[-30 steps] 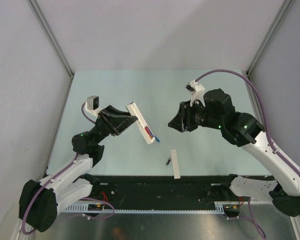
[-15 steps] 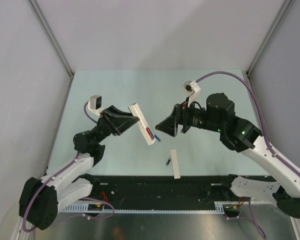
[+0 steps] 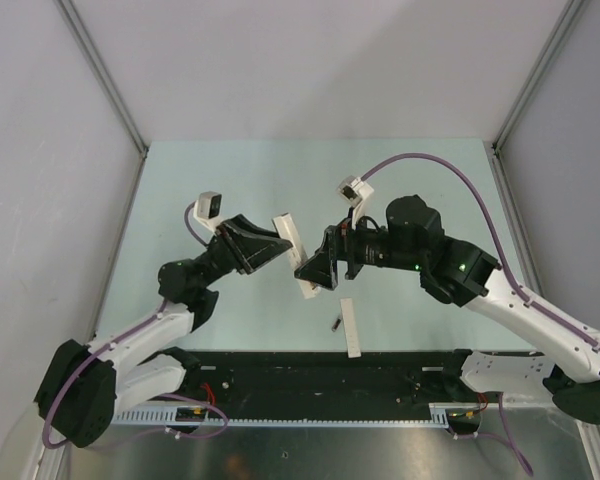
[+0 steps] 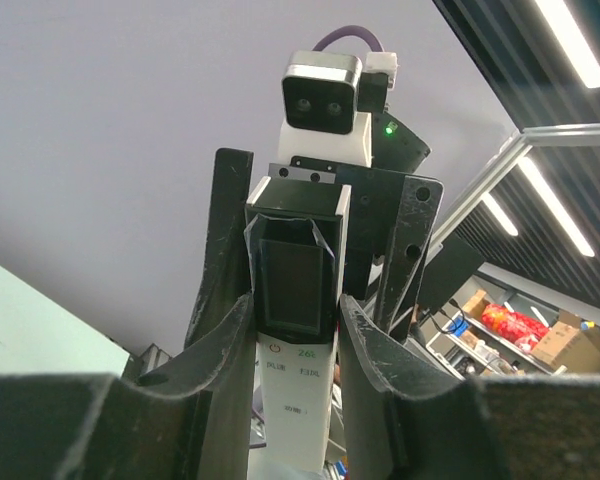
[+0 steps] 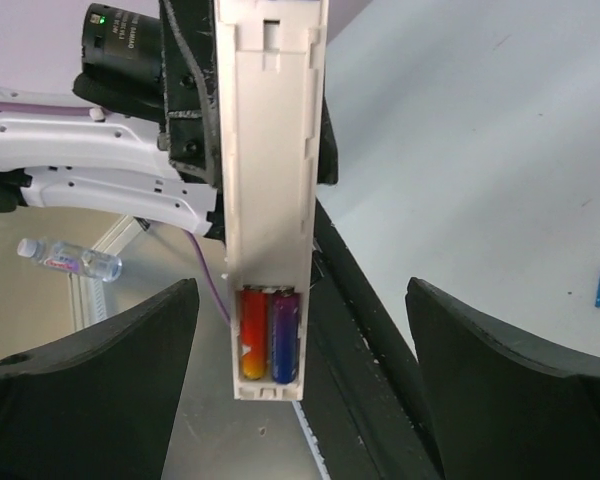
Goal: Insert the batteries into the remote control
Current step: Place the remote control at the center of the board.
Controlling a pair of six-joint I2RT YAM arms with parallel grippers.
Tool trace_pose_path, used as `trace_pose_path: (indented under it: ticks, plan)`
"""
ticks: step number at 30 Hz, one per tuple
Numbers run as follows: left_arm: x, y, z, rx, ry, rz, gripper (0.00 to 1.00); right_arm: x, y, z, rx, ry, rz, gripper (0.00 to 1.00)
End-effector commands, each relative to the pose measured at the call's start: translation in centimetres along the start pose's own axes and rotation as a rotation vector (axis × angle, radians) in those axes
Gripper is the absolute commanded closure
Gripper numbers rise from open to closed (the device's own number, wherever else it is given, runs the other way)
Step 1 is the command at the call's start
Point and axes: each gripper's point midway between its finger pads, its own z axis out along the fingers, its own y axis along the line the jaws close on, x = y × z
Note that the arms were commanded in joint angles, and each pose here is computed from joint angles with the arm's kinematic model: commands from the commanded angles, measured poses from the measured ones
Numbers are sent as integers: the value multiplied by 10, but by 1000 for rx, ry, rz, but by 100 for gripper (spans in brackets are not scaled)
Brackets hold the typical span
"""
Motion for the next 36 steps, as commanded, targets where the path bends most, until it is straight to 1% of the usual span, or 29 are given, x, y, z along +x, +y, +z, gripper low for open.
trace_pose_path:
  ticks: [1,4,5,6,10,12,13,14,16,17,18,19,21,22,23,25,26,27,28,29,32,35,36]
  plan:
    - [-8,-85,3,352,-47,238,100,-3,-6,2,27,-25,-52,12]
    - [-7,-85,8,360,-40,232,100,-1,-9,3,34,-19,-64,18]
    - [-7,-86,10,364,-41,231,100,-2,-8,1,31,-20,-67,23]
    - [-7,-86,11,366,-35,228,100,-2,-8,1,29,-21,-71,25]
    - [-8,-89,24,390,-13,217,100,-4,-10,-6,47,-32,-78,30]
    - [-8,-83,31,385,-2,206,100,-6,-8,-12,48,-44,-84,37]
    - [-10,-87,34,400,0,211,100,-7,-11,-15,56,-47,-82,40]
    - [-10,-86,37,399,4,206,100,-9,-11,-17,60,-53,-82,47]
    - [-11,-84,42,404,8,205,99,-10,-14,-23,71,-58,-79,55]
    - [-11,-84,43,405,9,204,98,-10,-15,-25,74,-58,-78,62]
    - [-11,-82,45,403,10,203,96,-10,-15,-27,75,-56,-77,65]
    - [-11,-82,46,403,7,202,96,-11,-18,-28,84,-58,-75,71]
    - [-10,-81,46,402,7,201,92,-10,-19,-30,86,-56,-75,75]
    - [-10,-80,46,398,6,200,88,-11,-21,-31,89,-57,-73,79]
    - [-10,-80,45,398,6,200,78,-11,-21,-32,89,-57,-72,80]
    - [-8,-77,44,390,9,193,65,-11,-23,-33,94,-53,-68,85]
    - [-8,-76,44,388,9,194,51,-10,-24,-33,98,-52,-70,86]
    - [-6,-75,42,383,13,187,46,-11,-25,-33,99,-52,-67,87]
    - [-6,-77,41,387,14,189,43,-10,-25,-34,100,-51,-65,89]
    - [-5,-75,40,382,18,189,37,-11,-26,-35,104,-52,-64,90]
    - [-3,-75,37,380,24,191,31,-10,-26,-39,108,-50,-69,93]
    - [-3,-74,34,372,26,193,27,-9,-25,-43,114,-48,-70,95]
    - [-4,-71,33,363,27,195,23,-9,-28,-46,131,-49,-72,96]
